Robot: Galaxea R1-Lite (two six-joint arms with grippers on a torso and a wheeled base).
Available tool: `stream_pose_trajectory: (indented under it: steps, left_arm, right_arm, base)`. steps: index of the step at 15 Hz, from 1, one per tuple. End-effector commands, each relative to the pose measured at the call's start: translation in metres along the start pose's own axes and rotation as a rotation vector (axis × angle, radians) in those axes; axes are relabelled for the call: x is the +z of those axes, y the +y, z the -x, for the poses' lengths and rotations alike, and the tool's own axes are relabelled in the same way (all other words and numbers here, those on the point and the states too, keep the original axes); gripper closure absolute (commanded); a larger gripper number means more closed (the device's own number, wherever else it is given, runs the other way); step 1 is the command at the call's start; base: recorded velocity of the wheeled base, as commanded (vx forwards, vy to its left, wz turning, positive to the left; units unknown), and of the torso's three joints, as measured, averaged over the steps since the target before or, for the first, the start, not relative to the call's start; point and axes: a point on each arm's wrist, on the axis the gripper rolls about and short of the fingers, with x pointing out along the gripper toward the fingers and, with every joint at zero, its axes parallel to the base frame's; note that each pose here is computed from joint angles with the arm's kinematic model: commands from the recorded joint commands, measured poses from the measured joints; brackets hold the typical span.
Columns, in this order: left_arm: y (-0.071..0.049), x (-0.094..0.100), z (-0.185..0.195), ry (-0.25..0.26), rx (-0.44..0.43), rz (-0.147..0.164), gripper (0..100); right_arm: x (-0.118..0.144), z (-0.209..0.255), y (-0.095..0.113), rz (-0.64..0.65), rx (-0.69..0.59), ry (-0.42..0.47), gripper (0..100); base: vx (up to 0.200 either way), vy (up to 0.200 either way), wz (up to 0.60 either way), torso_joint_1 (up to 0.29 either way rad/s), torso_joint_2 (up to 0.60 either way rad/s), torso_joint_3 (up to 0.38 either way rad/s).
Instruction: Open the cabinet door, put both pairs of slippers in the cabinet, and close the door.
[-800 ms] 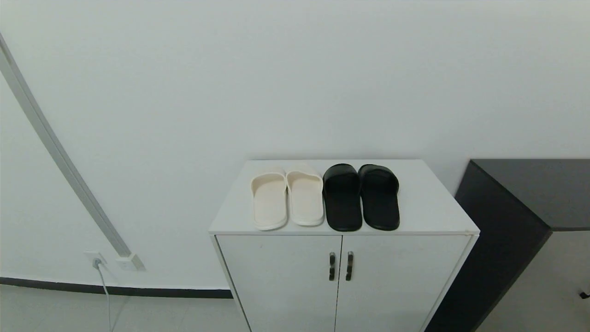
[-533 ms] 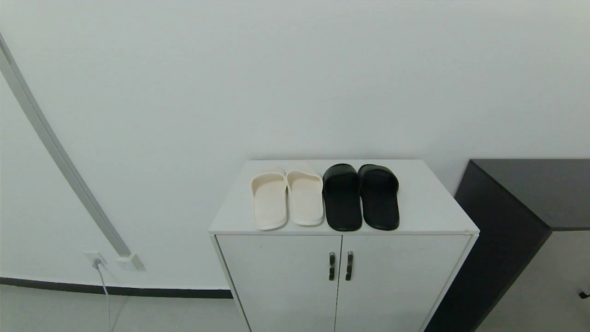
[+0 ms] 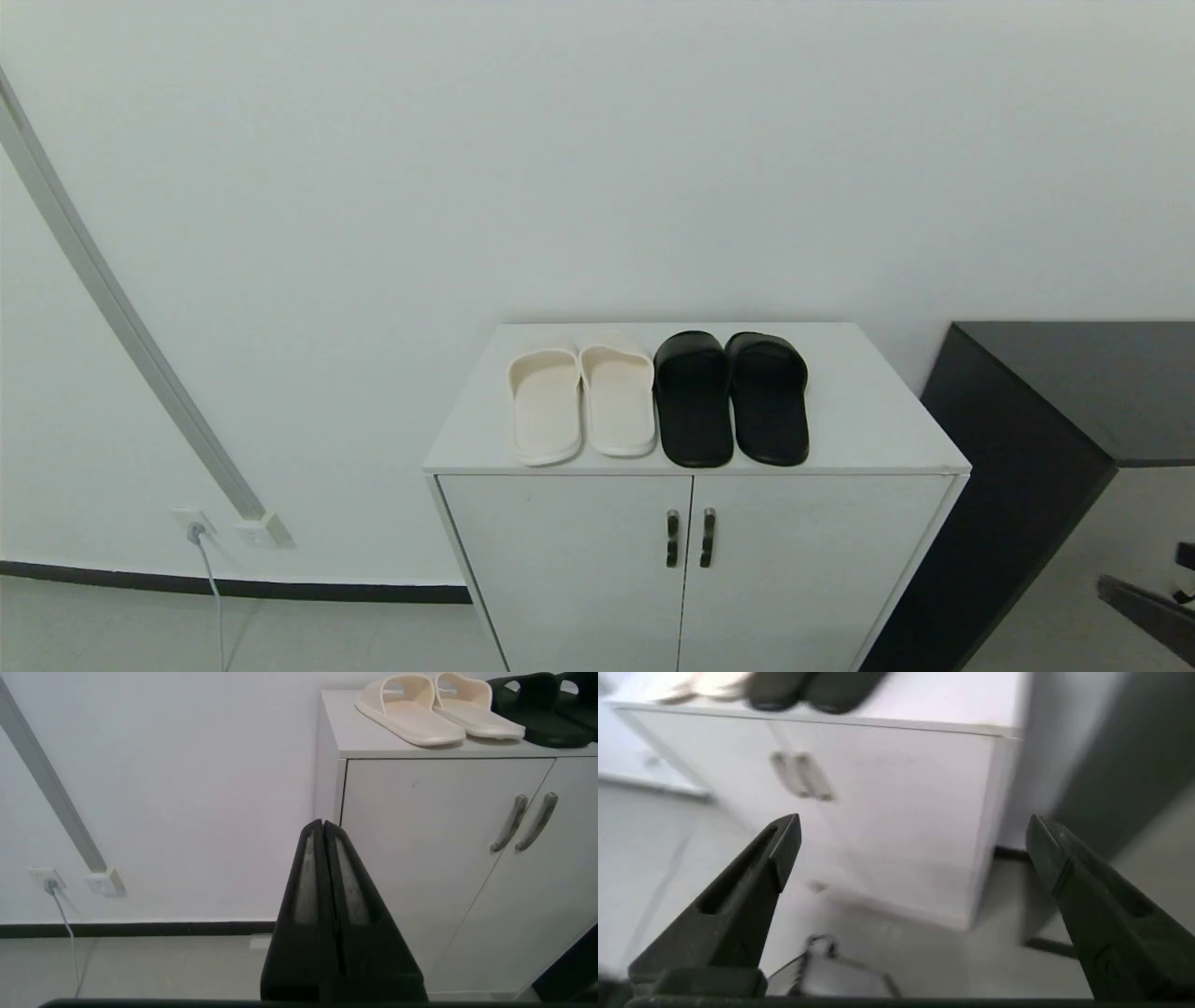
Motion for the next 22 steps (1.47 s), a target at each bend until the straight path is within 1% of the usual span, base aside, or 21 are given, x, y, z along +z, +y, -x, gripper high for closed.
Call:
stream_pose_trajectory:
  steps: [1, 4, 5, 6, 8, 10, 12, 14, 15, 16, 18, 20, 22]
  left_arm:
    - [0.0, 0.0, 0.0, -0.001, 0.001, 0.001, 100]
    - [0.0, 0.0, 0.0, 0.001, 0.001, -0.001, 100]
    - [0.0, 0.0, 0.0, 0.001, 0.001, -0.001, 100]
    - [0.0, 0.0, 0.0, 0.001, 0.001, 0.001, 100]
    - [0.0, 0.0, 0.0, -0.001, 0.001, 0.002, 100]
    - [0.0, 0.0, 0.0, -0.001, -0.001, 0.004, 100]
    - [0.0, 0.0, 0.0, -0.001, -0.001, 0.004, 100]
    - [0.0, 0.0, 0.0, -0.001, 0.001, 0.006, 100]
    - [0.0, 0.0, 0.0, -0.001, 0.001, 0.006, 100]
    - [0.0, 0.0, 0.0, -0.001, 0.001, 0.006, 100]
    - [0.0, 0.0, 0.0, -0.001, 0.001, 0.006, 100]
    - [0.0, 0.0, 0.0, -0.001, 0.001, 0.013, 100]
    - [0.0, 0.0, 0.0, -0.001, 0.001, 0.013, 100]
  right_arm:
    - [0.034, -0.06, 0.043, 0.008, 0.108, 0.093, 0]
    - [0.059, -0.104, 0.084, -0.005, 0.096, 0.071, 0]
    - [0.065, -0.118, 0.095, 0.002, 0.07, 0.065, 0]
    - [0.072, -0.138, 0.106, 0.0, 0.009, 0.048, 0]
    - [0.08, -0.168, 0.128, -0.043, -0.068, 0.017, 0]
    - [0.078, -0.202, 0.145, -0.035, -0.121, 0.016, 0]
    - [0.074, -0.23, 0.155, -0.031, -0.154, 0.018, 0]
    - [0.069, -0.26, 0.163, -0.029, -0.236, -0.011, 0]
    - [0.068, -0.269, 0.165, -0.035, -0.253, -0.027, 0]
    - [0.067, -0.287, 0.165, -0.039, -0.275, -0.05, 0]
    - [0.073, -0.306, 0.161, -0.055, -0.302, -0.073, 0]
    - [0.077, -0.329, 0.15, -0.05, -0.376, -0.102, 0]
    - [0.078, -0.342, 0.144, -0.046, -0.401, -0.111, 0]
  base:
    - [0.0, 0.0, 0.0, 0.0, 0.0, 0.0]
    - [0.0, 0.0, 0.0, 0.0, 0.0, 0.0]
    - [0.0, 0.0, 0.0, 0.0, 0.0, 0.0]
    - [0.0, 0.0, 0.0, 0.0, 0.0, 0.0]
    - [0.0, 0.0, 0.0, 0.0, 0.0, 0.0]
    - [0.0, 0.0, 0.0, 0.0, 0.0, 0.0]
    - [0.0, 0.0, 0.0, 0.0, 0.0, 0.0]
    - [0.0, 0.0, 0.0, 0.0, 0.0, 0.0]
    - [0.0, 0.0, 0.0, 0.0, 0.0, 0.0]
    - [0.0, 0.0, 0.0, 0.0, 0.0, 0.0]
    - [0.0, 0.0, 0.0, 0.0, 0.0, 0.0]
    - [0.0, 0.0, 0.0, 0.0, 0.0, 0.0]
    - [0.0, 0.0, 0.0, 0.0, 0.0, 0.0]
